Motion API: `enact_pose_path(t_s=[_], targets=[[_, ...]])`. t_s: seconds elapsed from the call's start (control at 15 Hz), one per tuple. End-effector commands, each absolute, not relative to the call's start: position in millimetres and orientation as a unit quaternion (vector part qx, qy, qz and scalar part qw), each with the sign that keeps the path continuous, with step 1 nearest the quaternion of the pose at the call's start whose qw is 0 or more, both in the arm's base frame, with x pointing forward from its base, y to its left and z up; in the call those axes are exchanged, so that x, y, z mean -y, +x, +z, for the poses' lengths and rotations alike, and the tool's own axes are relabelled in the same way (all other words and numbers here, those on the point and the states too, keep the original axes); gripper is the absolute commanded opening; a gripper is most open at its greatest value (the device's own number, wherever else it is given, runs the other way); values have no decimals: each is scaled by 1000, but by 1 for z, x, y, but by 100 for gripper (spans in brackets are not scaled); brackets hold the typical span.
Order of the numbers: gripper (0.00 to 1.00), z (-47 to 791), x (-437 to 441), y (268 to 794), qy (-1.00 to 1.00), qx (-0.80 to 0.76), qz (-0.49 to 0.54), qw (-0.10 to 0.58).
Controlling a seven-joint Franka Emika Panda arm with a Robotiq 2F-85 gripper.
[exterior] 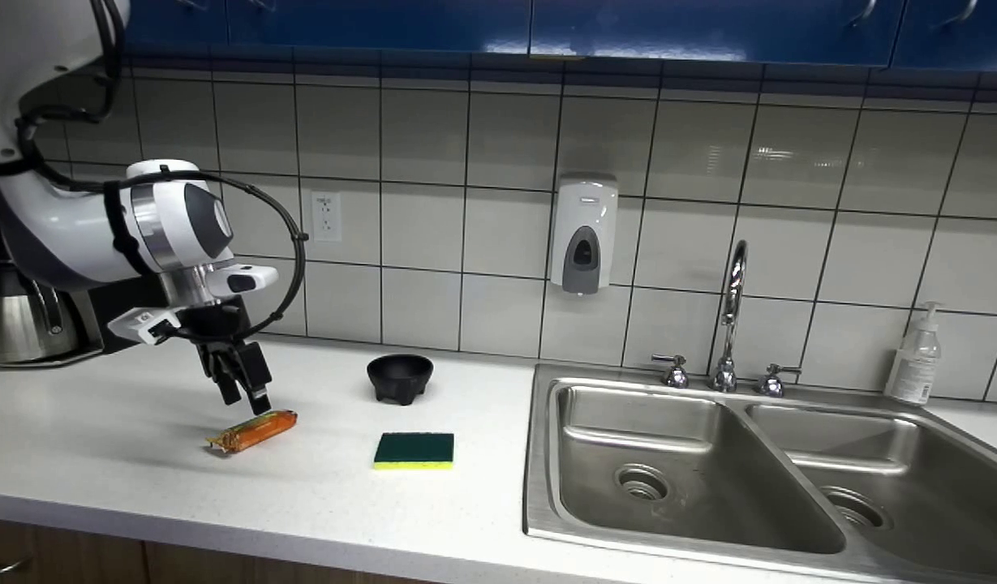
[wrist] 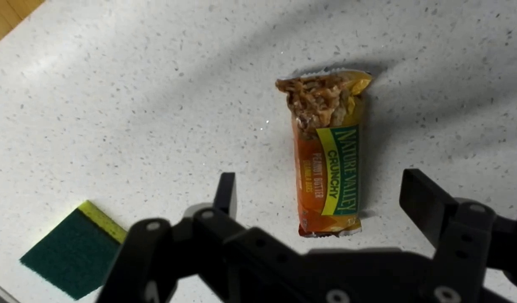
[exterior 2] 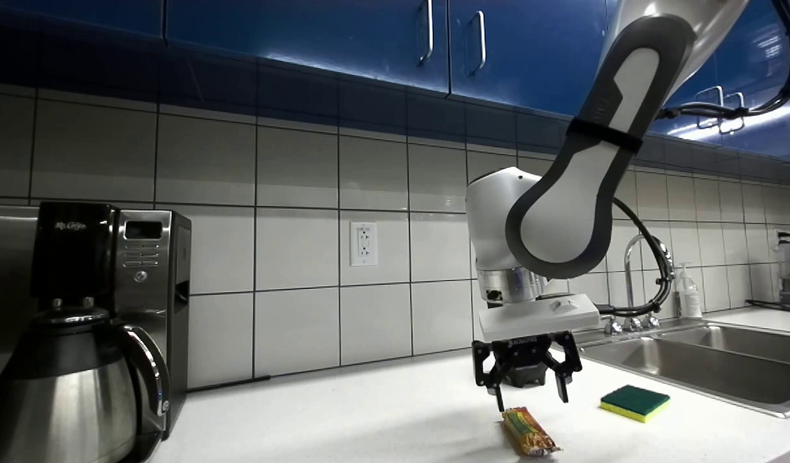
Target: Put the packet in the black bowl
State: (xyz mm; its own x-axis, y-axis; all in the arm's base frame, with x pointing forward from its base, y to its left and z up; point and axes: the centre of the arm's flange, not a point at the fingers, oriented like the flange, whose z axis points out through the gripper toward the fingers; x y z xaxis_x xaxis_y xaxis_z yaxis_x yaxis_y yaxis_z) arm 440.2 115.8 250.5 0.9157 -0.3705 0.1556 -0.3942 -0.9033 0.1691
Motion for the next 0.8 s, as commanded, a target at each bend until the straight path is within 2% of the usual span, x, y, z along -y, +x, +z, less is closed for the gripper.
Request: enact_pose_path(t_s=[0.0,0.73], targets=[[100,238,-124,452,971,204,64,103],[100,216,-116,461,971,213,42,103]])
